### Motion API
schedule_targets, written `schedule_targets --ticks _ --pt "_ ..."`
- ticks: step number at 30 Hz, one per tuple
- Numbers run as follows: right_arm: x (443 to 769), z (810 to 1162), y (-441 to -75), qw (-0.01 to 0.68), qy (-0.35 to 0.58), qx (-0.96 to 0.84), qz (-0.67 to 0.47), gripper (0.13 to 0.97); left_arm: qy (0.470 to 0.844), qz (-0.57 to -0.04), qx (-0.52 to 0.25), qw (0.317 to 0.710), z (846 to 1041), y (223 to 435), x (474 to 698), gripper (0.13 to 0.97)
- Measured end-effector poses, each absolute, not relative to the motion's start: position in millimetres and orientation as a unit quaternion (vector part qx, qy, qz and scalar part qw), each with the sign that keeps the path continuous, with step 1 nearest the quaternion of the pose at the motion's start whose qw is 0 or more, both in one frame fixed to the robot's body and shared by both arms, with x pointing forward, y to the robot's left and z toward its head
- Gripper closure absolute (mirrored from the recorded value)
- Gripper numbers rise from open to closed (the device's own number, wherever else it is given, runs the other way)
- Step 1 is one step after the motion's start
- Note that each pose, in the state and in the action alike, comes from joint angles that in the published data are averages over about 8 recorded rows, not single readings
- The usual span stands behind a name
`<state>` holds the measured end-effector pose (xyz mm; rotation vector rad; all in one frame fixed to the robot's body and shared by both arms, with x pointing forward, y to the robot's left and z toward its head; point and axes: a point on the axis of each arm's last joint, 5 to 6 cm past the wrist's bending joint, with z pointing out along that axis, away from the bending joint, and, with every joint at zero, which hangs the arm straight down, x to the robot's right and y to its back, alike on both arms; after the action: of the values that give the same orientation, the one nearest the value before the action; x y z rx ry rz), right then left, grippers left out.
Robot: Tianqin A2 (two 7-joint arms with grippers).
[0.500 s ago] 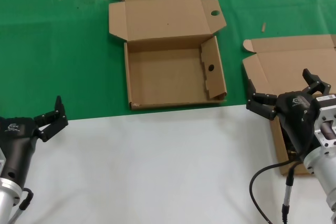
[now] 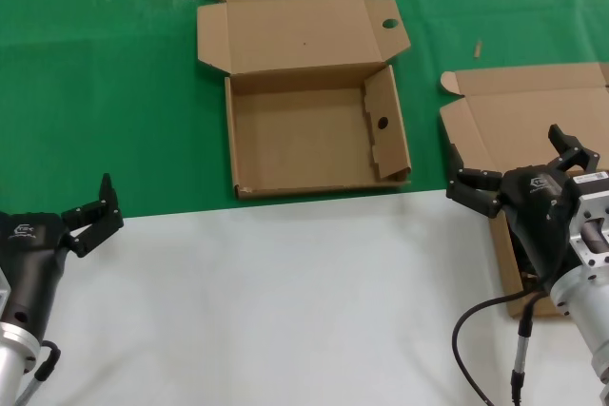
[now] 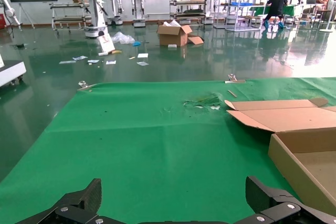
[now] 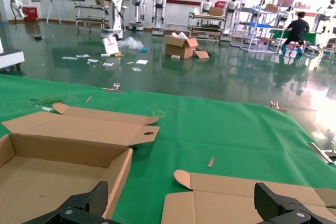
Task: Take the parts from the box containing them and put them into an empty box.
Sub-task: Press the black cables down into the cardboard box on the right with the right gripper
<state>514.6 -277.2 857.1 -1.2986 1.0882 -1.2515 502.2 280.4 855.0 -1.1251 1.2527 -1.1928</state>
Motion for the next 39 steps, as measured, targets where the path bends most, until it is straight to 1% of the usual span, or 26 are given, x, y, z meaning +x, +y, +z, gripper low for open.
schedule_targets --ticks 9,15,19,22,25,28,32,39 --pt "524.4 857.8 -272.6 0.468 0.433 -0.547 -0.543 0.130 0.521 -0.496 -0.468 0.513 855.0 280.4 502.2 0.132" --pt "523.2 871.4 -280.1 0.447 0.402 -0.565 -0.565 0.130 0.521 -0.496 -0.468 0.513 855.0 280.4 502.2 0.132" --pt "507.6 886.0 -292.7 0.444 0.352 -0.604 -0.561 0.130 0.521 -0.496 -0.468 0.513 855.0 280.4 502.2 0.132" --pt "487.0 898.4 -306.6 0.444 0.300 -0.647 -0.542 0.130 0.521 -0.496 -0.468 0.513 855.0 280.4 502.2 0.132" --pt "465.5 909.3 -322.2 0.430 0.253 -0.694 -0.519 0.130 0.521 -0.496 -0.468 0.513 855.0 280.4 502.2 0.132" --pt "448.3 917.7 -340.0 0.393 0.215 -0.738 -0.505 0.130 0.521 -0.496 -0.468 0.513 855.0 280.4 502.2 0.132" --pt "434.4 927.3 -365.1 0.323 0.159 -0.783 -0.508 0.130 0.521 -0.496 -0.468 0.513 855.0 280.4 502.2 0.132" --pt "431.8 948.2 -403.8 0.202 0.031 -0.829 -0.521 0.130 0.521 -0.496 -0.468 0.513 855.0 280.4 502.2 0.132"
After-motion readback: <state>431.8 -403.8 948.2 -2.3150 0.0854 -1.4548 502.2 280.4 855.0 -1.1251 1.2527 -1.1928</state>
